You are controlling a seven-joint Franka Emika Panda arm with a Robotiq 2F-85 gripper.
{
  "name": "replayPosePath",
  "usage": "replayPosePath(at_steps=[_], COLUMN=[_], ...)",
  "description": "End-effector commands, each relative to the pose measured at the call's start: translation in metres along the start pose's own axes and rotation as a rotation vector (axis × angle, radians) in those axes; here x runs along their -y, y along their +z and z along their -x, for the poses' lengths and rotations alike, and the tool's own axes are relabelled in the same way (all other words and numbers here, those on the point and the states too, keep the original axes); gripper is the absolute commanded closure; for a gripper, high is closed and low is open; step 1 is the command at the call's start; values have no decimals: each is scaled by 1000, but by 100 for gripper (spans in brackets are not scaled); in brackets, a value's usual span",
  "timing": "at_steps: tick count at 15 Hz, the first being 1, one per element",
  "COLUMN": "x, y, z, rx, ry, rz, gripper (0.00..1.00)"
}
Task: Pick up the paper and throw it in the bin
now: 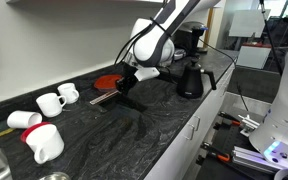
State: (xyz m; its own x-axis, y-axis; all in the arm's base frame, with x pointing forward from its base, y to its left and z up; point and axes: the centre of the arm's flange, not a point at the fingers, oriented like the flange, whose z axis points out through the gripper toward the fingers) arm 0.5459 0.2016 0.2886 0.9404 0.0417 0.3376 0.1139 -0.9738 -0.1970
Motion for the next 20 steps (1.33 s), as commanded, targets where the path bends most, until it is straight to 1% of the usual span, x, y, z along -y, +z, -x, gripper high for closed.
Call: replayPosePath(at_steps=[1, 2, 3, 5, 7, 8, 9, 10, 12, 20], x=[0, 0, 0, -1, -2, -4, 9, 9, 8, 6], y=[-12, -19, -28, -53, -80, -96, -72, -83, -92, -89], z=[-9, -10, -10, -8, -6, -2, -18, -16, -9, -6], rx=[-71, -84, -99, -134, -140, -137, -152, -156, -150, -141], ry=[8, 14, 18, 57, 112, 147, 118, 132, 141, 142], rz=[7, -4, -15, -47, -87, -108, -81, -94, -96, -93], gripper=[33, 25, 19, 5, 0, 0, 3, 0, 0, 0])
